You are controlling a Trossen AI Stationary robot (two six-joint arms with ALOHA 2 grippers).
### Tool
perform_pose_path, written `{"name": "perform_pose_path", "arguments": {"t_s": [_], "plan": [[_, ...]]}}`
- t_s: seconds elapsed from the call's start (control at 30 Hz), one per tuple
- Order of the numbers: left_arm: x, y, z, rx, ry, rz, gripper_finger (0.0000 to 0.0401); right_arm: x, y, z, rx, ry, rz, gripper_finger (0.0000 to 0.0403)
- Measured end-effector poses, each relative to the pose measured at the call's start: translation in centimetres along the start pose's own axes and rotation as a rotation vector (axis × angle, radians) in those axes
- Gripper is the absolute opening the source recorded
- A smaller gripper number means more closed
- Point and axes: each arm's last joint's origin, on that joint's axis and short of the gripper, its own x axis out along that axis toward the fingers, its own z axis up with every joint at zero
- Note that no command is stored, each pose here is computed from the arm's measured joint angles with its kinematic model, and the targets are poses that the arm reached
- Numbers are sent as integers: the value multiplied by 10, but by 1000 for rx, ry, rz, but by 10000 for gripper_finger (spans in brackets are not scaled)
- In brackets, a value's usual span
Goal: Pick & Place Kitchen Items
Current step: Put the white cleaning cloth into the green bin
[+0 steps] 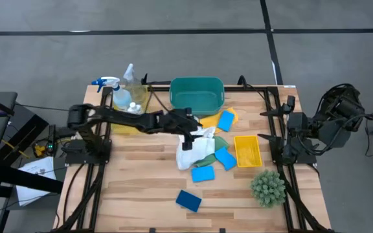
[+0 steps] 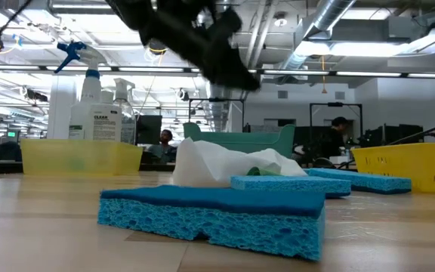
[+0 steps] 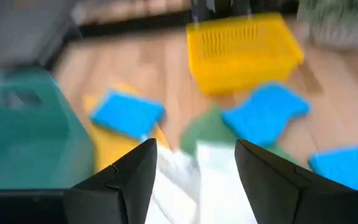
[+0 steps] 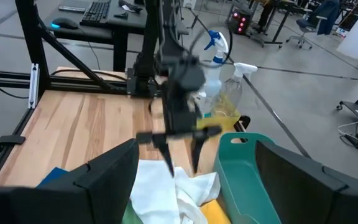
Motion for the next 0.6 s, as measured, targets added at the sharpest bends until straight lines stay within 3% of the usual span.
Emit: {"name": "perform_pose_path", "arguments": {"t_s": [0.3,0.6], "plan": [[32,-13,-38,-87,172,-80,220,0,0,-2,-7,12,5,311],[48,-15,-63,-102,283,-54,219,0,-1,-3,-10,25,4,311]]}}
